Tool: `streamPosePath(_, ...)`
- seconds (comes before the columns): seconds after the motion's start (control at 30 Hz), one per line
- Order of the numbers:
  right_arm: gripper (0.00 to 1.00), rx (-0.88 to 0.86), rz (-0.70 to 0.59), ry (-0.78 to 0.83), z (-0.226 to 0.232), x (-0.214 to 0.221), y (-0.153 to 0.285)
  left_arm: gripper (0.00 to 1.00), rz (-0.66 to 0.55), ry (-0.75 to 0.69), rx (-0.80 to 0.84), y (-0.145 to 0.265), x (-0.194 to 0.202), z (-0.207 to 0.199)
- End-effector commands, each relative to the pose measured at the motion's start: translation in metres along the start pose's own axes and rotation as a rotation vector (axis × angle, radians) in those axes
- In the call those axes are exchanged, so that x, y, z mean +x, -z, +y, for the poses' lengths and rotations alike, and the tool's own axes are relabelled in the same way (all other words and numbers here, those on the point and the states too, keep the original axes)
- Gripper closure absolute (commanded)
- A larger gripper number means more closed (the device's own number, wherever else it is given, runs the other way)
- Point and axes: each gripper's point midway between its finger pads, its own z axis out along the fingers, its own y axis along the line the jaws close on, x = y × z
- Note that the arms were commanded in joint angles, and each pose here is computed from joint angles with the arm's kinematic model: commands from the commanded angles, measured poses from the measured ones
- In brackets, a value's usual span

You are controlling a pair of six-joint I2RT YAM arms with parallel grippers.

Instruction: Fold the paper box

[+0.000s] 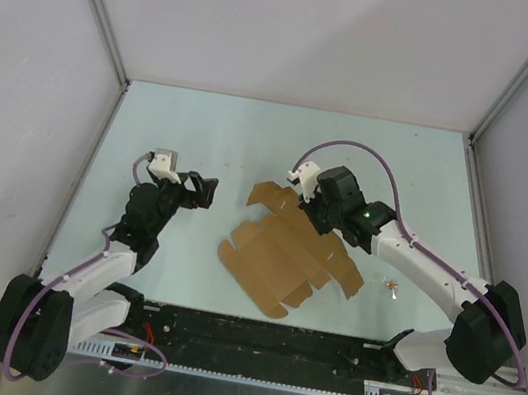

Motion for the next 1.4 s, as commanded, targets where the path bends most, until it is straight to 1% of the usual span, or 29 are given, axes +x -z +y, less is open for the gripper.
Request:
streamPosePath(0.0,0.95,0.023,-0.037,0.129,-0.008,-0.007,0.013,0.08,-0.125,-0.069,0.078,-0.007,-0.041,-0.014)
streamPosePath(0.17,0.94,-0.019,-0.041,0.202,-0.004,-0.006,0.017,0.08,-0.080,-0.045,0.171,-0.012,-0.035,-0.028)
streamPosePath(0.23,0.94,-0.018,-0.034,0.231,0.002,-0.006,0.019,0.08,-0.035,-0.012,0.179,-0.020,-0.023,-0.027)
streamPosePath(0.27,0.94,-0.014,-0.022,0.244,0.003,-0.002,0.017,0.08,-0.043,-0.007,0.191,-0.023,-0.027,-0.029)
streamPosePath(0.33,0.95,0.008,-0.003,0.260,0.005,0.002,0.012,0.09,-0.019,0.016,0.197,-0.029,-0.020,-0.029)
streamPosePath(0.37,0.96,0.008,0.005,0.272,0.007,0.003,0.011,0.10,-0.034,0.018,0.202,-0.031,-0.025,-0.030)
streamPosePath(0.43,0.98,0.051,-0.001,0.272,0.004,0.003,0.006,0.16,-0.049,0.030,0.170,-0.033,-0.027,-0.025)
streamPosePath(0.47,0.99,0.063,-0.015,0.257,0.001,0.001,0.006,0.27,-0.058,0.030,0.153,-0.034,-0.028,-0.022)
streamPosePath(0.5,1.00,0.067,-0.033,0.239,0.000,-0.001,0.005,0.30,-0.069,0.028,0.133,-0.034,-0.031,-0.018)
streamPosePath(0.53,1.00,0.076,-0.044,0.227,-0.004,-0.002,0.005,0.30,-0.076,0.026,0.118,-0.034,-0.032,-0.015)
streamPosePath(0.57,1.00,0.088,-0.054,0.223,-0.006,-0.003,0.006,0.27,-0.078,0.029,0.106,-0.034,-0.034,-0.010)
streamPosePath(0.67,1.00,0.097,-0.094,0.190,-0.011,-0.009,0.007,0.27,-0.053,0.060,0.112,-0.037,-0.029,-0.003)
streamPosePath(0.73,1.00,0.082,-0.126,0.176,-0.010,-0.016,0.009,0.23,-0.033,0.076,0.120,-0.038,-0.025,-0.001)
streamPosePath(0.77,1.00,0.094,-0.137,0.173,-0.012,-0.019,0.010,0.12,-0.028,0.077,0.133,-0.039,-0.024,-0.002)
streamPosePath(0.8,1.00,0.127,-0.134,0.174,-0.018,-0.019,0.008,0.07,-0.015,0.078,0.138,-0.041,-0.020,-0.003)
streamPosePath(0.87,1.00,0.160,-0.119,0.208,-0.021,-0.019,0.007,0.02,-0.011,0.076,0.162,-0.045,-0.022,-0.007)
streamPosePath(0.97,1.00,0.187,-0.056,0.307,-0.025,-0.008,0.000,0.00,-0.012,0.075,0.176,-0.050,-0.025,-0.009)
streamPosePath(1.03,1.00,0.203,-0.039,0.322,-0.028,-0.006,-0.004,0.01,-0.020,0.069,0.180,-0.051,-0.029,-0.010)
streamPosePath(1.17,1.00,0.220,-0.061,0.310,-0.032,-0.011,-0.007,0.00,-0.045,0.079,0.164,-0.049,-0.041,-0.010)
streamPosePath(1.27,1.00,0.232,-0.067,0.297,-0.034,-0.013,-0.008,0.00,-0.043,0.121,0.083,-0.047,-0.047,0.002)
streamPosePath(1.33,1.00,0.236,-0.068,0.288,-0.035,-0.013,-0.008,0.00,-0.050,0.177,0.013,-0.044,-0.049,0.015)
streamPosePath(1.37,0.99,0.237,-0.074,0.281,-0.035,-0.014,-0.008,0.00,-0.060,0.233,-0.018,-0.041,-0.051,0.023)
